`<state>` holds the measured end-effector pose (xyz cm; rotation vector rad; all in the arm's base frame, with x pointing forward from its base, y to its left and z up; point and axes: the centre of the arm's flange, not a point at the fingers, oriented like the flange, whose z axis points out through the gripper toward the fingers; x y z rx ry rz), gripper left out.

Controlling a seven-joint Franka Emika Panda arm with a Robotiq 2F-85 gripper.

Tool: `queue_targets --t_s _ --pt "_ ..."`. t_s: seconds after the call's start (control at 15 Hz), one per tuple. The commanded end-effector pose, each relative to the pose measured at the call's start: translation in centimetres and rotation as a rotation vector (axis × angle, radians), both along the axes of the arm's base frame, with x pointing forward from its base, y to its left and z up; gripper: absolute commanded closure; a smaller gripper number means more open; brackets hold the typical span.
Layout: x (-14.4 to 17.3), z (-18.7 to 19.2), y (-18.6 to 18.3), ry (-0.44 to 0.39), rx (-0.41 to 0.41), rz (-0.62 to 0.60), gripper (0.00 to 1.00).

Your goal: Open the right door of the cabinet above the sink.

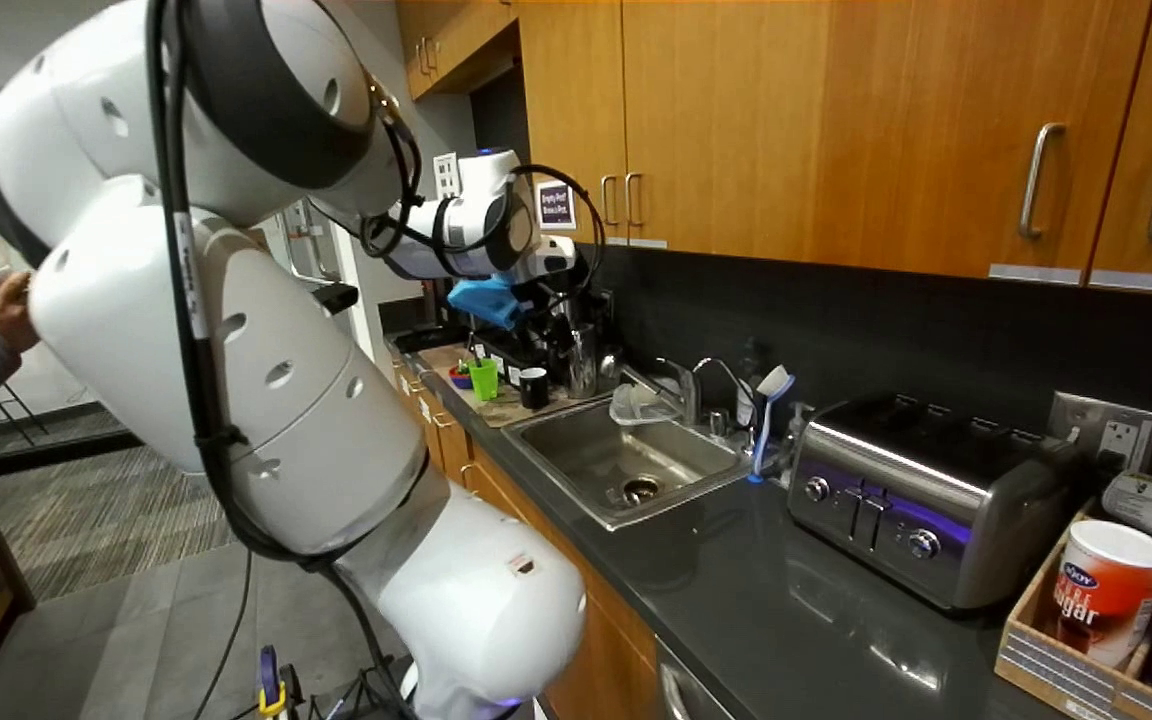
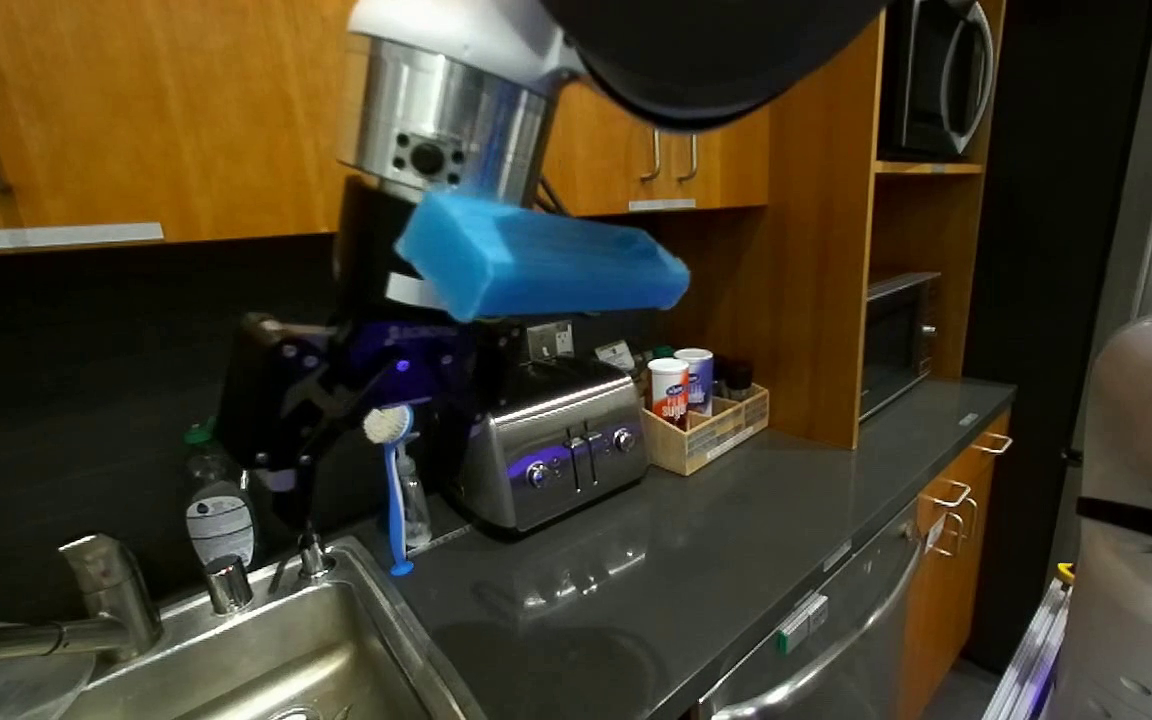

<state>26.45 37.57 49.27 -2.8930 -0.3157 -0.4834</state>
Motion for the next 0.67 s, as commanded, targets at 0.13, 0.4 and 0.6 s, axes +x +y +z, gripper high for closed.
queue_targets --t_s 0.13,0.4,0.6 --pt "1.5 2.6 5.3 -0.178 0.057 0.030 0.00" --pt "3.0 4.5 7.7 -0.310 0.073 0.029 0.00" --pt "4.3 5.7 9.3 -0.381 0.081 0.024 0.00"
